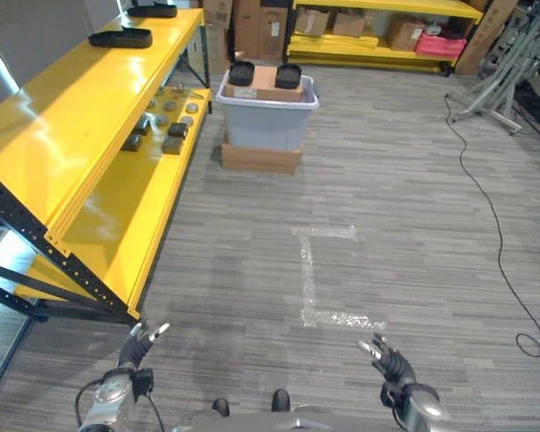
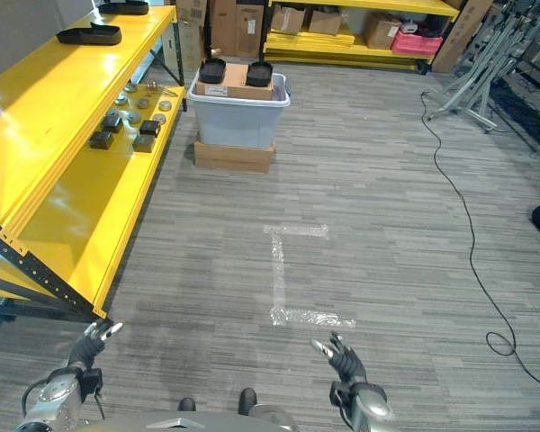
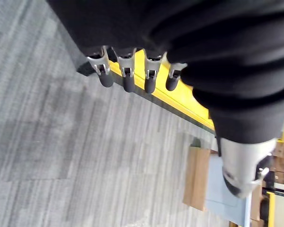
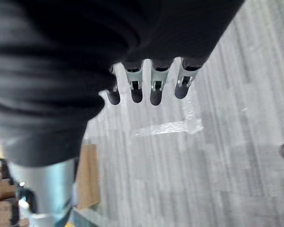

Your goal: Move parts from the plastic box to the shelf.

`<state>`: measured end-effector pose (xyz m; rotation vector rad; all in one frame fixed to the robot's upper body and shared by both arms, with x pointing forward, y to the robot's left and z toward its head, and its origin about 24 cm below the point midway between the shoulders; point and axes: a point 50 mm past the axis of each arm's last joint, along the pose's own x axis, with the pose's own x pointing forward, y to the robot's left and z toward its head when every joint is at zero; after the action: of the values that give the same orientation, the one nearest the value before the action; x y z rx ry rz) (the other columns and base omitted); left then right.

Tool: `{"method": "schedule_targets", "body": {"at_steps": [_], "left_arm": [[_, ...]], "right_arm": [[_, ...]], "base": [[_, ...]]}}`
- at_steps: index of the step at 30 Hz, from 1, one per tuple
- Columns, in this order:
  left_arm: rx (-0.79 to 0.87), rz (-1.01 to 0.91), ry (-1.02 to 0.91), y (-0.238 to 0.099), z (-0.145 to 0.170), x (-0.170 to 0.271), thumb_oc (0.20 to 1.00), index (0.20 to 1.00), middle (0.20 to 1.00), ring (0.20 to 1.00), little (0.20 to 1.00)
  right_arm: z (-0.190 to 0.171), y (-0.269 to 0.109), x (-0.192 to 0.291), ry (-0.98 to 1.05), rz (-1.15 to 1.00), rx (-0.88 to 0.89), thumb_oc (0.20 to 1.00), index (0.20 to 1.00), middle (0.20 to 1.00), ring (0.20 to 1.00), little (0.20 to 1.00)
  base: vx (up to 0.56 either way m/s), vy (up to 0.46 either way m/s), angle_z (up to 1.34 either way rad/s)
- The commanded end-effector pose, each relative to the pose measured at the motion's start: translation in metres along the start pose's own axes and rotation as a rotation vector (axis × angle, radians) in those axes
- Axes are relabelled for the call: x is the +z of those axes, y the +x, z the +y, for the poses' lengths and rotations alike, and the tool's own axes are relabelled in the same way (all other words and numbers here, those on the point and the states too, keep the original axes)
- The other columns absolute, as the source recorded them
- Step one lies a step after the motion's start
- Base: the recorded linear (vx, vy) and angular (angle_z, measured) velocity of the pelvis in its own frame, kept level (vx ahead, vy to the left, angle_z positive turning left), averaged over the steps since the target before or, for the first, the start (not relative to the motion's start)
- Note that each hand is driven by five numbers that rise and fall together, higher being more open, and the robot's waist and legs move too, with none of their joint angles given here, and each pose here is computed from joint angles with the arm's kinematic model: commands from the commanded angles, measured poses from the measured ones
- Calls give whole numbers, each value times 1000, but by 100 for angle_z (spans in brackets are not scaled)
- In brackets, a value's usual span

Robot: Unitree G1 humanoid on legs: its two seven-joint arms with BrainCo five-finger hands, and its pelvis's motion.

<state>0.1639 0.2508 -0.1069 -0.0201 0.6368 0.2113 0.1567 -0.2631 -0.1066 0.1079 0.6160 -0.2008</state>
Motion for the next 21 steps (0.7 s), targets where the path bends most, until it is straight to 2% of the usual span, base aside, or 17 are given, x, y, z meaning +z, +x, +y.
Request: {"method": "schedule_targets", "body": {"at_steps": [1,12,21], "left_arm": [[0,-63,22,11,-5,18,1000,1000,1000,1000,1000],[-27,12,69,15,-6,14,1000,1000,1000,1000,1000],[-40,86,70,5,3,-7,1000,1000,1000,1000,1000]], "right_arm": [[-6,8,19,-10,-73,12,1000,1000,1000,1000,1000],[17,17,23,17,-62,82,1000,1000,1000,1000,1000],[18,5,-14,-24,95,125,1000,1000,1000,1000,1000]], "base": [[48,75,0],[33,107,-3],[112,46,-1]]}}
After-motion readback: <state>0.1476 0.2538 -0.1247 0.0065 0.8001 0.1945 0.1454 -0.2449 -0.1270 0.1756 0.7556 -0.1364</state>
